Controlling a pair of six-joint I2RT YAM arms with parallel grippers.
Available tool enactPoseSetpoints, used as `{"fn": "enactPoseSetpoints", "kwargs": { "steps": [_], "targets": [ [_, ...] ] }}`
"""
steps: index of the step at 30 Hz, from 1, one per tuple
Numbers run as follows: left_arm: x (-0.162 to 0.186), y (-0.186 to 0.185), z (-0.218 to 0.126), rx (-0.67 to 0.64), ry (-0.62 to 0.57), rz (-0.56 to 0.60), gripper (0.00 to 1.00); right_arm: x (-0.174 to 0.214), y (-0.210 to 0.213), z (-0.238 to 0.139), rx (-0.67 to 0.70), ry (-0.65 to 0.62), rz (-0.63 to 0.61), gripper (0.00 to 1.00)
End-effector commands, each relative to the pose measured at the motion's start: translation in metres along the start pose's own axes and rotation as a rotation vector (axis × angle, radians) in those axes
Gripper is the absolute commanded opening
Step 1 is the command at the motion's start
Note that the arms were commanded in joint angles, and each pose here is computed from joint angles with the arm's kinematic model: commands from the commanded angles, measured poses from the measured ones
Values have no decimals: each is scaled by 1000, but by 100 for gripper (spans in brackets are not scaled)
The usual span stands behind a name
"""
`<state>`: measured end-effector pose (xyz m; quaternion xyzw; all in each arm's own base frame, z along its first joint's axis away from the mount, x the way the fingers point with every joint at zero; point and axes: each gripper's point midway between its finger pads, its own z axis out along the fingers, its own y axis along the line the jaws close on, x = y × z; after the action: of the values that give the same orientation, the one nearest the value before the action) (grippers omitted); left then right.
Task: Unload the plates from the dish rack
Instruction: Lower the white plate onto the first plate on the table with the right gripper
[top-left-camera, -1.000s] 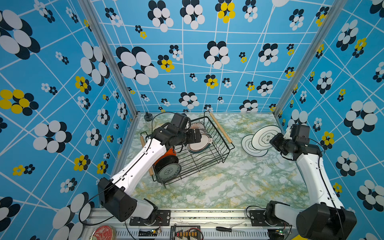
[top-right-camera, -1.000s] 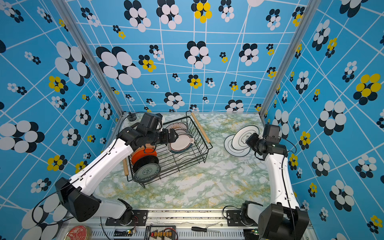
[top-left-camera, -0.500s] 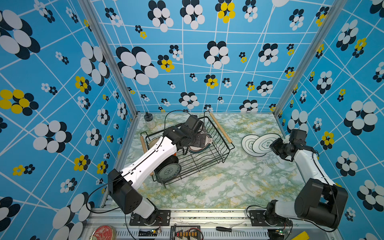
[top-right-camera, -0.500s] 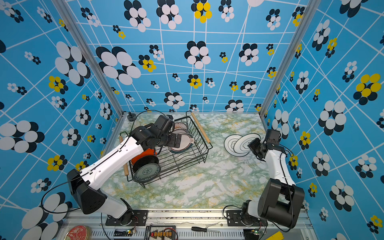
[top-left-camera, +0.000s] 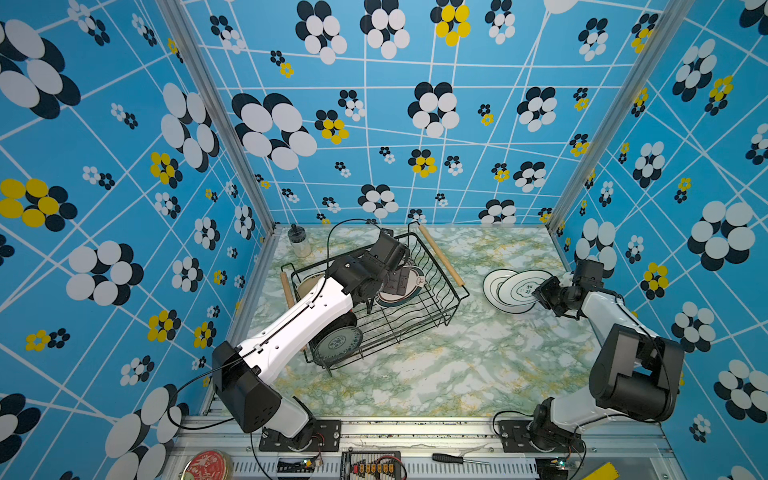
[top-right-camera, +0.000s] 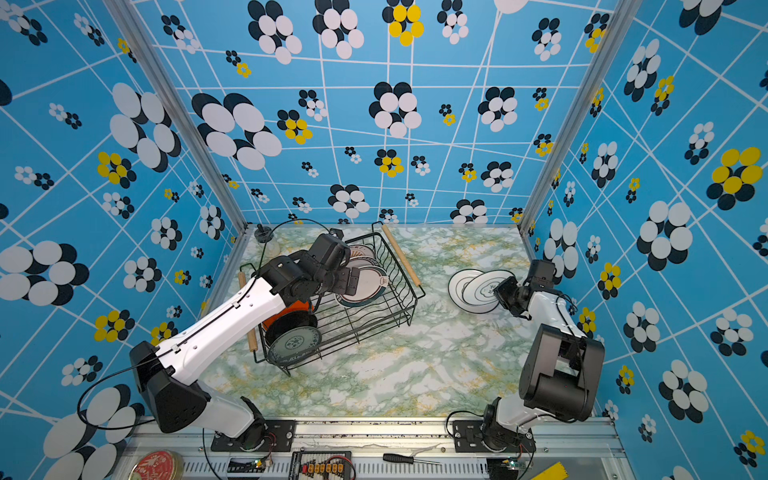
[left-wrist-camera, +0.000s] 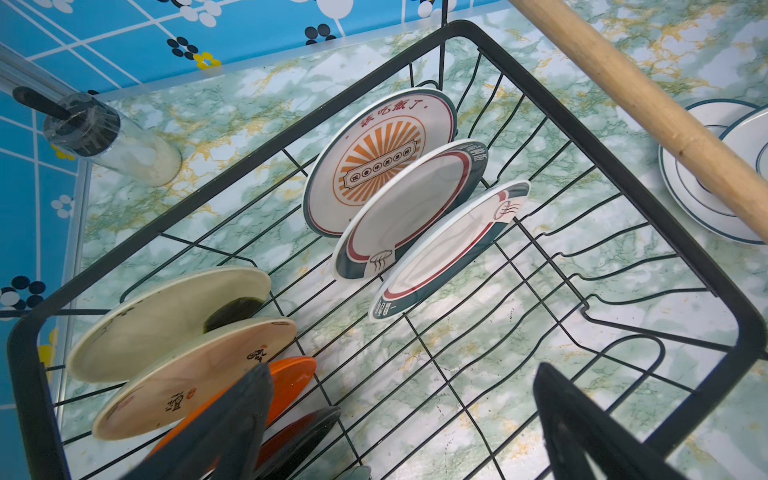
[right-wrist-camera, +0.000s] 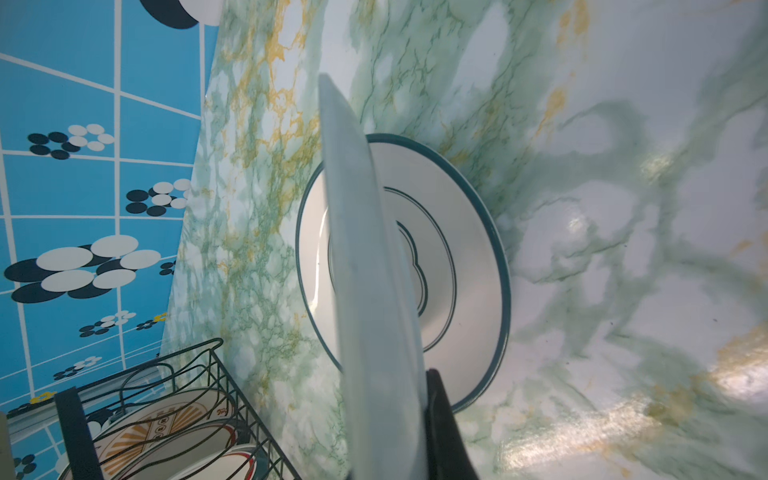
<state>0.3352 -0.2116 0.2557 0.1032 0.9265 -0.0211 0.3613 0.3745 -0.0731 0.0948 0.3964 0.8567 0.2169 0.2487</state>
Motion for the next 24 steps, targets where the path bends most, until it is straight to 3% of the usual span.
{"fn": "enactPoseSetpoints", "kwargs": {
  "steps": [1,8,24],
  "targets": [
    [4,7,-4,-27,-1,13,99,-2,7,6,-53,10,9,0],
    [4,4,-7,-6,-6,19,99,6,-1,17,-44,48,18,3],
    [4,13,-17,-28,4,11,99,29,-26,26,35,127,0,23]
  ]
}}
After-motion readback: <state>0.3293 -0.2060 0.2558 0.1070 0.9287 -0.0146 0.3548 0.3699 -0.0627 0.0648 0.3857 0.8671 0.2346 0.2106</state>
